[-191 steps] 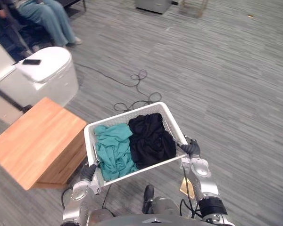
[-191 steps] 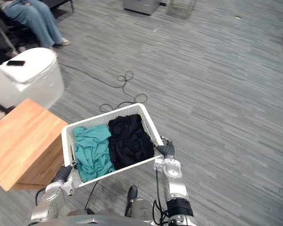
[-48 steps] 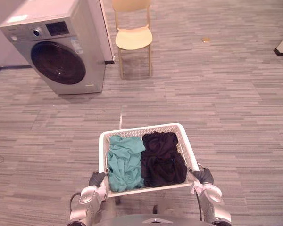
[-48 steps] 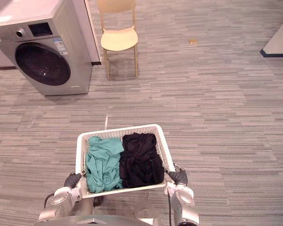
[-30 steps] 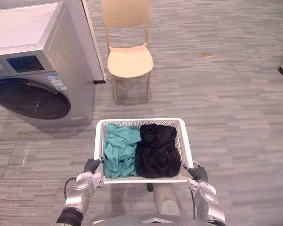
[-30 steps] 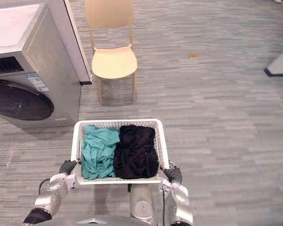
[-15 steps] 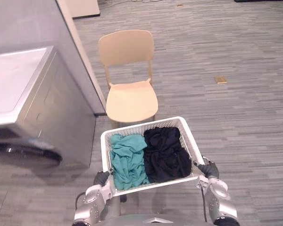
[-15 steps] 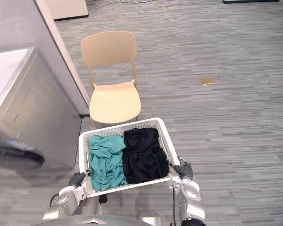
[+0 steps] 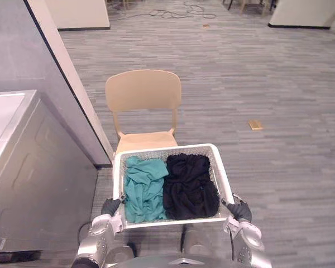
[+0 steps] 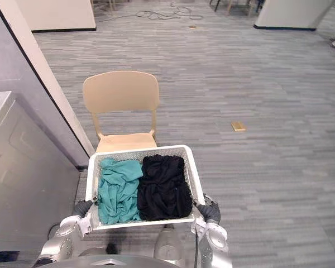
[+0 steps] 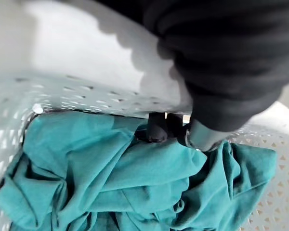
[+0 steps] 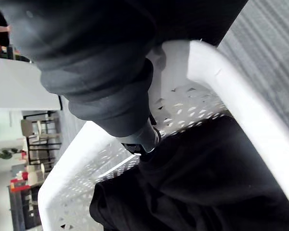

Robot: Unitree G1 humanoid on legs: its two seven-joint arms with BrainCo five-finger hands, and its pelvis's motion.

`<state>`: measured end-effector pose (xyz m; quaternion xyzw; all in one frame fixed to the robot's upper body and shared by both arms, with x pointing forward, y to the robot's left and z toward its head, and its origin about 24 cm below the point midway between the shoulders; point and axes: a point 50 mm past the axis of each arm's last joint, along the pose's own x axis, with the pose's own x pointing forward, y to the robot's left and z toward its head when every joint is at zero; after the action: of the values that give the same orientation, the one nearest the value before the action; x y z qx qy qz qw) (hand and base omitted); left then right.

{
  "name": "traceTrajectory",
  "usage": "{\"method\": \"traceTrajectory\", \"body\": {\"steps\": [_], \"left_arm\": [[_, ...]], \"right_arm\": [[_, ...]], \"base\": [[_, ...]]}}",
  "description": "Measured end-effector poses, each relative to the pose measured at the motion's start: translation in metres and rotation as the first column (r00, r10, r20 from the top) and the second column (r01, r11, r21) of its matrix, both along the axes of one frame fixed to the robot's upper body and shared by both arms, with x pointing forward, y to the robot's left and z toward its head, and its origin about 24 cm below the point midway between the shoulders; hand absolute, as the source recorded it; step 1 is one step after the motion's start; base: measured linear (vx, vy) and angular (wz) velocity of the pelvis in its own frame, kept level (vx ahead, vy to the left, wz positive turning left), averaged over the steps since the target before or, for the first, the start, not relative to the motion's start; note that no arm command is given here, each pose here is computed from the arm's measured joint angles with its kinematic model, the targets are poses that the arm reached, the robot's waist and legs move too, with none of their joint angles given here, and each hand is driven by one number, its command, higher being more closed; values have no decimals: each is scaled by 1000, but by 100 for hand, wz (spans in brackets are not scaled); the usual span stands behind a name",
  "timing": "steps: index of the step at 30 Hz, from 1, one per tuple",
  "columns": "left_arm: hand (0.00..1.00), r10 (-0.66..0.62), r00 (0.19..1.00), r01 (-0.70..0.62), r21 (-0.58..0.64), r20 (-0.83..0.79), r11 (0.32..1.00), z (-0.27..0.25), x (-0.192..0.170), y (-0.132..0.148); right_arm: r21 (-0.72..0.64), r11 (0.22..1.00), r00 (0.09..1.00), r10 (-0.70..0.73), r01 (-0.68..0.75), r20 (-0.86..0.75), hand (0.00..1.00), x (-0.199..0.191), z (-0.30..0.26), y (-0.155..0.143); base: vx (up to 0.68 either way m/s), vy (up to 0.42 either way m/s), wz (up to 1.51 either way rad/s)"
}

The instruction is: Pick up the laundry basket with both hands and put the clothes into the washing machine.

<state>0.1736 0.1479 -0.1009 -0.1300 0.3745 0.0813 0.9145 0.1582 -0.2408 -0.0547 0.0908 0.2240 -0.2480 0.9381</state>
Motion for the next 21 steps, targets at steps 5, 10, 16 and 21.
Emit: {"method": "traceTrajectory", "body": {"steps": [5, 10, 16, 21], "left_arm": [[100, -17, 998, 21, -59, 60, 998, 10, 13, -20], [100, -28, 973, 31, -11, 227, 999, 43, 62, -9], [100, 12, 902, -70, 120, 432, 990, 110, 139, 33], [100, -19, 837, -113, 207, 546, 972, 166, 182, 53]], "right_arm": [[-83, 997, 995, 0, 9, 104, 100, 13, 25, -17], [-142, 987, 959, 115, -80, 258, 100, 72, 61, -9], [-260, 929, 873, 343, -263, 345, 100, 165, 118, 24], [-280, 920, 838, 371, -273, 400, 100, 196, 151, 40]], "base": [[190, -215, 22], [-48, -19, 1], [-143, 29, 1], [-94, 50, 4]]}}
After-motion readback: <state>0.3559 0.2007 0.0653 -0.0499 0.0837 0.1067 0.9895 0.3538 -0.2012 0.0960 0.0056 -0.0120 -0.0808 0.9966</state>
